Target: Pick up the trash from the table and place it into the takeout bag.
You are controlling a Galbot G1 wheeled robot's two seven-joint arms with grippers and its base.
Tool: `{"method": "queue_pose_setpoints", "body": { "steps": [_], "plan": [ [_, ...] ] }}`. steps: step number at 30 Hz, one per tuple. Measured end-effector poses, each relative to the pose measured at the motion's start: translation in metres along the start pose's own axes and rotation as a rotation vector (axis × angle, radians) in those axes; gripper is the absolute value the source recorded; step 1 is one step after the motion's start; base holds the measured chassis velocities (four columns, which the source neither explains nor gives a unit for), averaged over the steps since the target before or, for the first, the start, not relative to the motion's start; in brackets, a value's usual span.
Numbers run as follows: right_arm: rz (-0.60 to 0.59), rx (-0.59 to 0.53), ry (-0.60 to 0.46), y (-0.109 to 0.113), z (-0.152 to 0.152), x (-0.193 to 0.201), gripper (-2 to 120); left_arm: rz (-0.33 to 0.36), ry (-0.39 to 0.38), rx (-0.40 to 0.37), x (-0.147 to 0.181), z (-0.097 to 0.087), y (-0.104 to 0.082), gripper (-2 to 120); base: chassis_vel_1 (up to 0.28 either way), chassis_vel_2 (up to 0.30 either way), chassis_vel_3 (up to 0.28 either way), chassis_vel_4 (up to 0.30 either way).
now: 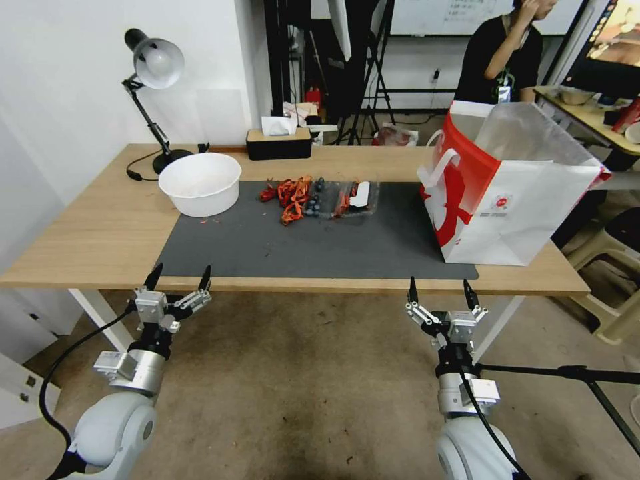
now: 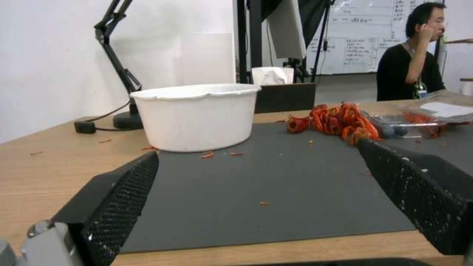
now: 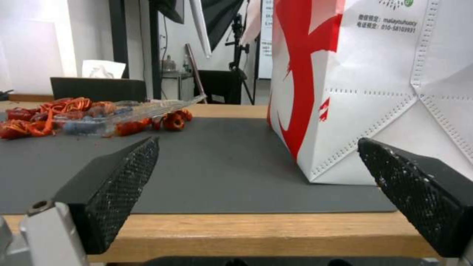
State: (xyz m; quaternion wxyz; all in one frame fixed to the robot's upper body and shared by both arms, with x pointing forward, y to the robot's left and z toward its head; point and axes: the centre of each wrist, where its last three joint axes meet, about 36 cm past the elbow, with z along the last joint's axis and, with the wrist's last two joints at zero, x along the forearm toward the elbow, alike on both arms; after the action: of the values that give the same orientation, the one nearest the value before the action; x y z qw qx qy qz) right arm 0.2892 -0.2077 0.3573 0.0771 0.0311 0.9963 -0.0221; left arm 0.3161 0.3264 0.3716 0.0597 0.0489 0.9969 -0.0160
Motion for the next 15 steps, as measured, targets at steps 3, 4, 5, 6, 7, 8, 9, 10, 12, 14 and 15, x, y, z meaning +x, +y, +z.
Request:
{"method": "queue_pose_setpoints", "body": {
  "steps": [3,4,5,6,7,8,9,10,12,14,15],
  "plan": [
    [0.0,0.0,0.0,0.0,0.0001,-0.0001,100,0.001,0.0,-0.001,-0.0002,0.0002,0.0004,100,0.0,0.0,0.0,0.0],
    [0.0,0.0,0.0,0.0,0.0001,-0.0001,100,0.001,0.0,-0.001,-0.0002,0.0002,0.0004,100,0.0,0.0,0.0,0.0],
    [0.0,0.0,0.0,0.0,0.0001,-0.0001,100,0.001,0.0,-0.001,-0.0003,0.0002,0.0005,100,0.0,0.0,0.0,0.0],
    [0.0,0.0,-0.001,0.0,0.0002,-0.0002,100,0.001,0.0,-0.001,-0.0003,0.0003,0.0006,100,0.0,0.0,0.0,0.0],
    [0.0,0.0,-0.001,0.0,0.0002,-0.0002,100,0.001,0.0,-0.001,-0.0004,0.0003,0.0006,100,0.0,0.0,0.0,0.0],
    [0.0,0.0,-0.001,0.0,0.0002,-0.0002,100,0.001,0.0,-0.001,-0.0004,0.0003,0.0006,100,0.0,0.0,0.0,0.0],
    [0.0,0.0,-0.001,0.0,0.0002,-0.0002,100,0.001,0.0,-0.001,-0.0005,0.0003,0.0006,100,0.0,0.0,0.0,0.0],
    [0.0,0.0,-0.001,0.0,0.0002,-0.0002,100,0.002,0.0,-0.001,-0.0005,0.0003,0.0006,100,0.0,0.0,0.0,0.0],
    [0.0,0.0,-0.001,0.0,0.0002,-0.0002,100,0.002,0.0,-0.001,-0.0005,0.0003,0.0006,100,0.0,0.0,0.0,0.0],
    [0.0,0.0,-0.001,0.0,0.0002,-0.0003,100,0.002,0.0,-0.001,-0.0006,0.0003,0.0006,100,0.0,0.0,0.0,0.0],
    [0.0,0.0,-0.001,-0.0001,0.0002,-0.0002,100,0.002,0.0,-0.001,-0.0007,0.0004,0.0006,100,0.0,0.0,0.0,0.0]
  ]
}}
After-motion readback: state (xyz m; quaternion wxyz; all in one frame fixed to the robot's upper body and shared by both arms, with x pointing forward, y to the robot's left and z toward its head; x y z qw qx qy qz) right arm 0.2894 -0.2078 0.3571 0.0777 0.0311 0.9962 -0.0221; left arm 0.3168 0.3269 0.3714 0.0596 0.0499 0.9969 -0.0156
